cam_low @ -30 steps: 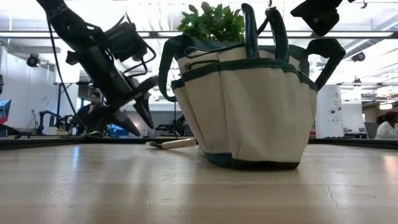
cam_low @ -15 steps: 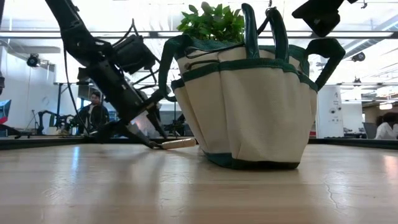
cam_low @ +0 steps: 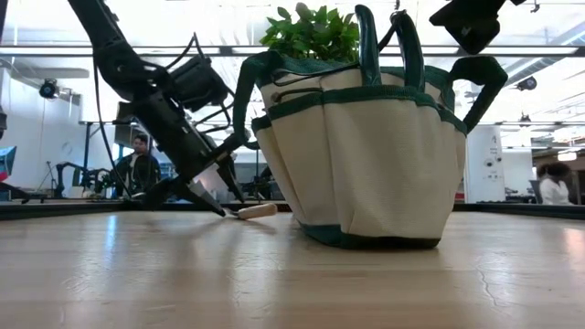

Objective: Pick & Place Garden tools in Gardening bag
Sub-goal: Put the brown trowel into the gardening bag

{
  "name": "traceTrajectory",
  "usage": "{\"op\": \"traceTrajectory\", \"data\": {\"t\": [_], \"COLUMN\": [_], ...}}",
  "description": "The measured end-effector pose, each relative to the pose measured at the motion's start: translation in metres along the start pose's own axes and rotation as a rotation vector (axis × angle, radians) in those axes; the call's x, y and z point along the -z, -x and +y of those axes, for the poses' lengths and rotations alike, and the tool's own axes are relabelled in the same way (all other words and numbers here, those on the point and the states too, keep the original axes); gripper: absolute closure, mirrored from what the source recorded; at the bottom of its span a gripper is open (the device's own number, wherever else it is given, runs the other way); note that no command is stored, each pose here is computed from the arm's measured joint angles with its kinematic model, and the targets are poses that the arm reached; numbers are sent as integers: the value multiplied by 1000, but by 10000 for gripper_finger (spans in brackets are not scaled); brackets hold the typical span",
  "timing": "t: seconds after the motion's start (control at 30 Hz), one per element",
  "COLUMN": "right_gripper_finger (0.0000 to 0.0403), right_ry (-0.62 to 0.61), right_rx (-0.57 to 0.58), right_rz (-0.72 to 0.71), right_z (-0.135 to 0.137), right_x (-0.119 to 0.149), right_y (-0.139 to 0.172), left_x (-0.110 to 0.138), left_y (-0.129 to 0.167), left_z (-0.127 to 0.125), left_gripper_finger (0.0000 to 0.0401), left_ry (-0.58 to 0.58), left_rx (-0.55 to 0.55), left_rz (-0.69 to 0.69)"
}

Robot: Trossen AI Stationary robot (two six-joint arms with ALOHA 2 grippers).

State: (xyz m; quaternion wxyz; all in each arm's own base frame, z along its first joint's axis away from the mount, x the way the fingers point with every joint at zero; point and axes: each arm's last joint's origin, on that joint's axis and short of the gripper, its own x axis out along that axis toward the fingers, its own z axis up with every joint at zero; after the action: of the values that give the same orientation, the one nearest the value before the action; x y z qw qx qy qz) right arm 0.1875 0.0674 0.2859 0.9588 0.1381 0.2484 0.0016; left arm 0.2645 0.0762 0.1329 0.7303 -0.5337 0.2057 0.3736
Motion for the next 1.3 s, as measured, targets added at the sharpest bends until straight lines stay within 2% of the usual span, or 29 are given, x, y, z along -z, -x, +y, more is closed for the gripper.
{"op": "traceTrajectory", "data": {"t": [0.57, 0.87, 1.03, 1.2, 1.3], "right_gripper_finger": [267, 266, 265, 273, 277], "right_ry": [0, 0, 1, 4, 4], "right_rx": [0, 1, 1, 2, 2], "right_rz": [-2, -1, -1, -1, -1], "right_z": [0, 0, 0, 0, 0], "right_x": [0, 0, 0, 0, 0], "right_y": [0, 0, 0, 0, 0], "left_x": [-4, -4, -3, -3, -4], "left_y": [-12, -23, -23, -23, -23], "left_z": [7, 5, 6, 7, 6], "left_gripper_finger": [218, 226, 276, 374, 390], "left_ry": [15, 15, -34, -113, -145], "left_rx": [-30, 27, 20, 15, 22], "left_rz": [-23, -46, -41, -43, -53]}}
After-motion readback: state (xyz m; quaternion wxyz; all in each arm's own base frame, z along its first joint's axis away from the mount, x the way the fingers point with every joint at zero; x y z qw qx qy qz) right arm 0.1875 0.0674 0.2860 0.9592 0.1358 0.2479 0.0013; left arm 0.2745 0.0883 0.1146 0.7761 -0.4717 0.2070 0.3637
